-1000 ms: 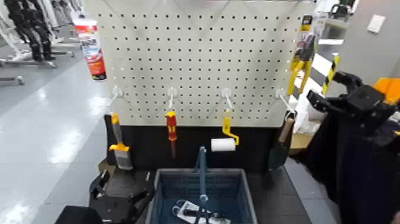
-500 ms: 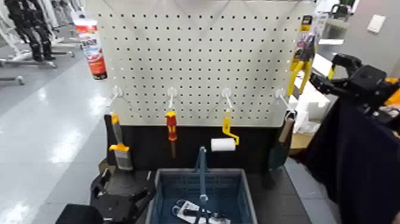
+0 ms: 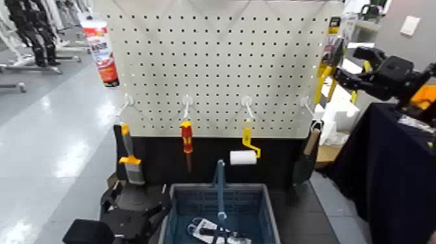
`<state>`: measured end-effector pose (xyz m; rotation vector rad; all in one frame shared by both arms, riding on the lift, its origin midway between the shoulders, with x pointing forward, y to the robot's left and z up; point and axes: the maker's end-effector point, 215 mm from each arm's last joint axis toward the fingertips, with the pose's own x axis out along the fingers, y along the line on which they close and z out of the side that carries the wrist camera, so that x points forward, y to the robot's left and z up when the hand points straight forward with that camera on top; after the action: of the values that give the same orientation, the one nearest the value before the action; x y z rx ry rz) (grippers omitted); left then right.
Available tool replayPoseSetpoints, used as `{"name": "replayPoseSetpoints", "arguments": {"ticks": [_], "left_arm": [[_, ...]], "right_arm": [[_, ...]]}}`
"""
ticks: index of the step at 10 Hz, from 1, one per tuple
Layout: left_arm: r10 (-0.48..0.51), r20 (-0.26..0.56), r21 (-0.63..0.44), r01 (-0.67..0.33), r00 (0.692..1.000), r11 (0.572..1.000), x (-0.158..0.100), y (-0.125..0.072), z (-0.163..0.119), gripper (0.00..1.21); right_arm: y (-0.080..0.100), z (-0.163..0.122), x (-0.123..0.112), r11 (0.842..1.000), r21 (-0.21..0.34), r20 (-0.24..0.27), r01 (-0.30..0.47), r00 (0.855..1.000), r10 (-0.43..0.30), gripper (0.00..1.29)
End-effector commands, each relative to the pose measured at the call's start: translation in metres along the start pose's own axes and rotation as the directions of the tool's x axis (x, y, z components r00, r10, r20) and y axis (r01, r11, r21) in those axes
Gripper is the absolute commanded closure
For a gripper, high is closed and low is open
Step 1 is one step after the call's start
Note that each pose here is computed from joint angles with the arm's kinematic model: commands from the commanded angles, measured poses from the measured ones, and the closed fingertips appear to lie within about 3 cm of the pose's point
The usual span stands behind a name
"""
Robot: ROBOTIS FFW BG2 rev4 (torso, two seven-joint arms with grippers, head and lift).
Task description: Put the yellow pliers into the crate.
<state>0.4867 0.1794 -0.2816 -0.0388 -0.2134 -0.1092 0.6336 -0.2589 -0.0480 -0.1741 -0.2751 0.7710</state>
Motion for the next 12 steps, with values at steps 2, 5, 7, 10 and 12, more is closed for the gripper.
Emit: {"name": "replayPoseSetpoints", "arguments": {"ticks": [2,5,7,10,12], "left_arm": [[-0.004,0.005,0.001,0.004,1.0,1.0,0.002,-0.002,0.002,0.15],[-0.005,0.009,0.005,0.005,1.0,1.0,0.002,-0.002,0.003,0.15],[-0.007,0.008,0.004,0.007,1.0,1.0,0.002,-0.003,0.002,0.15],[-0.008,0.006,0.005,0.008,1.0,1.0,0.002,-0.002,0.001,0.15],[-0.008,0.006,0.005,0.008,1.0,1.0,0.002,-0.002,0.001,0.15]], "right_arm": [[0.001,0.003,0.014,0.998,0.023,-0.009,-0.056,0.998,0.056,0.15],[0.006,-0.004,0.025,0.995,0.038,-0.025,-0.096,0.995,0.097,0.15],[0.007,-0.001,0.028,0.994,0.032,-0.02,-0.104,0.994,0.104,0.17],[0.004,0.003,0.031,0.996,0.017,-0.023,-0.093,0.995,0.093,0.68],[0.002,0.006,0.033,0.997,-0.001,-0.031,-0.078,0.997,0.078,1.02]]}}
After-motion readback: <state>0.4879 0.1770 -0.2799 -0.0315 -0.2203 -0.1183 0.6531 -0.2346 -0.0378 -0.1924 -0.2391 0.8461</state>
